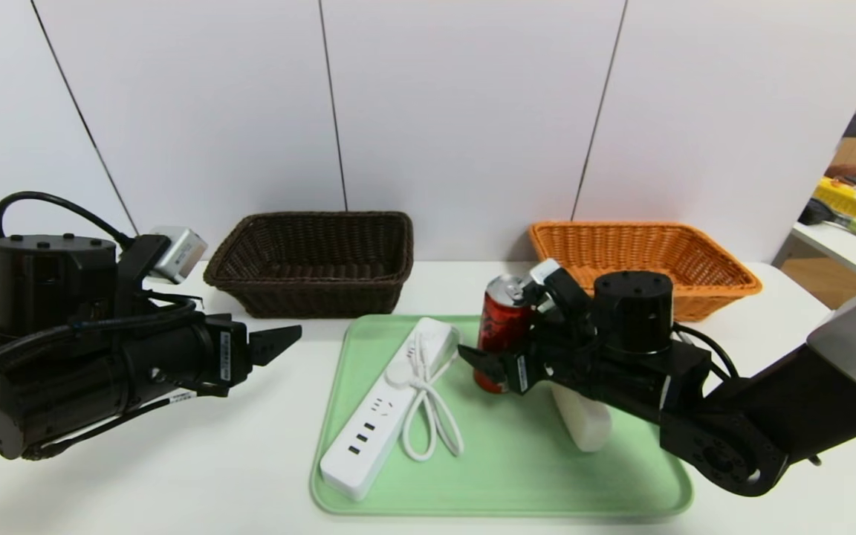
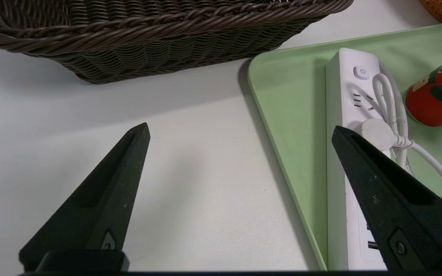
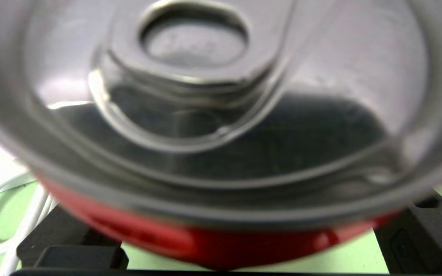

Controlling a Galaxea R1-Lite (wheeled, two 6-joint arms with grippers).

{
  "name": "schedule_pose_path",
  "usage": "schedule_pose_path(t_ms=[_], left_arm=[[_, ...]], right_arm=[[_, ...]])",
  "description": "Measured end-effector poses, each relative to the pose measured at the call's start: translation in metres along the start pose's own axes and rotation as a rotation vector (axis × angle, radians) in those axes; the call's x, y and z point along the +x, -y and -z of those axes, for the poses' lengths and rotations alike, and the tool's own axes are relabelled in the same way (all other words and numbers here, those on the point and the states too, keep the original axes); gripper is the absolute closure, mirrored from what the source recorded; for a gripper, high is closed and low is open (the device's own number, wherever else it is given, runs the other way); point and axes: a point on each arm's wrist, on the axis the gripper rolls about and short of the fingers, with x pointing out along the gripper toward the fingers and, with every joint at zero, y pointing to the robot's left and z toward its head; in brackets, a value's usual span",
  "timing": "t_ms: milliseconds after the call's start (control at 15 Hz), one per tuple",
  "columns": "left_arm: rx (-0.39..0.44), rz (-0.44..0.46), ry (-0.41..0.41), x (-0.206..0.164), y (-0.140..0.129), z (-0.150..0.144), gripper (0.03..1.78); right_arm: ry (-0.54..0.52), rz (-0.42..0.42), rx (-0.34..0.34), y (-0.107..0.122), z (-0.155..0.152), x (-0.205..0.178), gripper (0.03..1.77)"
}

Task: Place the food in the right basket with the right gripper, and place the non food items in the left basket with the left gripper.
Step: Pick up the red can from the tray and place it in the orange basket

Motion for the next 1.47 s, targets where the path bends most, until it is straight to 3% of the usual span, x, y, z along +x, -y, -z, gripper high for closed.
schedule_pose_path(t_ms=[667,933,1000,1467], left_arm=[[0.002,0.005,-0.008,0.0011,0.0011,0.0016,0.12],[0.002,0.005,-0.008,0.001,0.0011,0.0019,0.12],[0.001,0.005,-0.009,0.0009,0.001,0.002,0.12],[0.001,0.004,-0.01,0.0002,0.001,0.0028,0.12]], right_arm=[[-0.003,-0.003,-0.005,-0.0015,0.001,0.0002,0.1],[0.04,0.001,-0.013,-0.0017,-0.0017,-0.0013,0.71],[0.038,0.001,-0.011,-0.002,-0.0006,-0.0017,0.79],[0.03,0.018,-0.011,-0.0059,0.0002,-0.0054,0.81]])
